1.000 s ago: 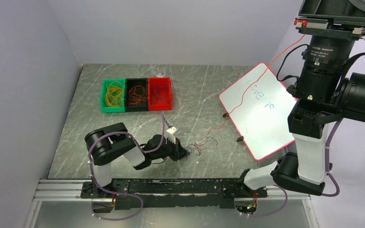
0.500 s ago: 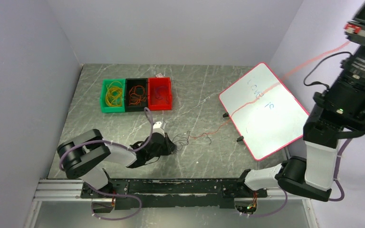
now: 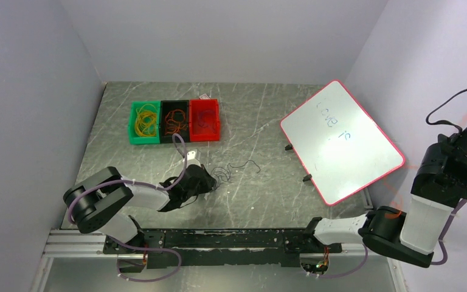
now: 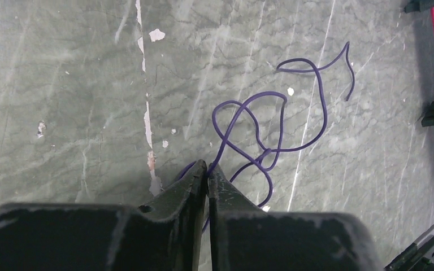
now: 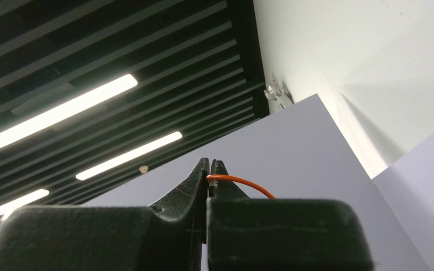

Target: Untangle the cables

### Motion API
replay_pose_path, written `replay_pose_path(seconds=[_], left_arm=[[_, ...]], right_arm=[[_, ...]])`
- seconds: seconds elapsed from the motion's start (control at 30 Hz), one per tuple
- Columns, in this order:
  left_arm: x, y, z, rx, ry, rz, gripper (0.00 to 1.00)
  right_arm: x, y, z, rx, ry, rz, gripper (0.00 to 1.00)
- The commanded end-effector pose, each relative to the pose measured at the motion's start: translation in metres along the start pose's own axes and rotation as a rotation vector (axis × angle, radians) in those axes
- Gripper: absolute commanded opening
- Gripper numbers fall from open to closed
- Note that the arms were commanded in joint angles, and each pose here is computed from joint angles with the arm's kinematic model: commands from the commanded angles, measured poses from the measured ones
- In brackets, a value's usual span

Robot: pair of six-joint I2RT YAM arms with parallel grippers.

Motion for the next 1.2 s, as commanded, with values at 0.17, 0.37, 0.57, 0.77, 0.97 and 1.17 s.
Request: replay_pose_path(seconds=[0.17,0.37,0.57,0.77,0.97,1.17], left_arm=[[-0.011,-0.009,-0.019,0.078,-0.09,0.325,0.36],[-0.054,0.002,-0.046,0.037,-0.304,0.436,0.47],[-0.051,0.013,-0.073,-0.014,-0.272,0.411,0.74],[-0.049,0.036,-0.103,-0.112,-0.273,0.37,0.87],[-0.077,0.076,-0.144,-0.307,-0.458,0.393,0.9],[-0.121,0.109,-0.176,-0.402,-0.637,0.509,0.92]], right_arm=[[0.017,-0.061,-0.025,0.23,0.036,-0.021,0.0],[0.03,-0.099,-0.046,0.343,0.064,-0.005,0.0],[0.042,-0.135,-0.068,0.46,0.091,0.012,0.0],[0.058,-0.172,-0.097,0.589,0.13,0.083,0.0],[0.073,-0.202,-0.12,0.692,0.168,0.145,0.0],[0.085,-0.216,-0.136,0.768,0.206,0.222,0.0]])
Point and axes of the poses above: each gripper's point midway between its finger pads, its own z axis out along the fingers, its own x axis along the line the jaws close on, y = z × x, the point moved 7 cm from there along -z, back along the fingers, and after that the axes turned 2 degrees about z, right-handed, at the moved point
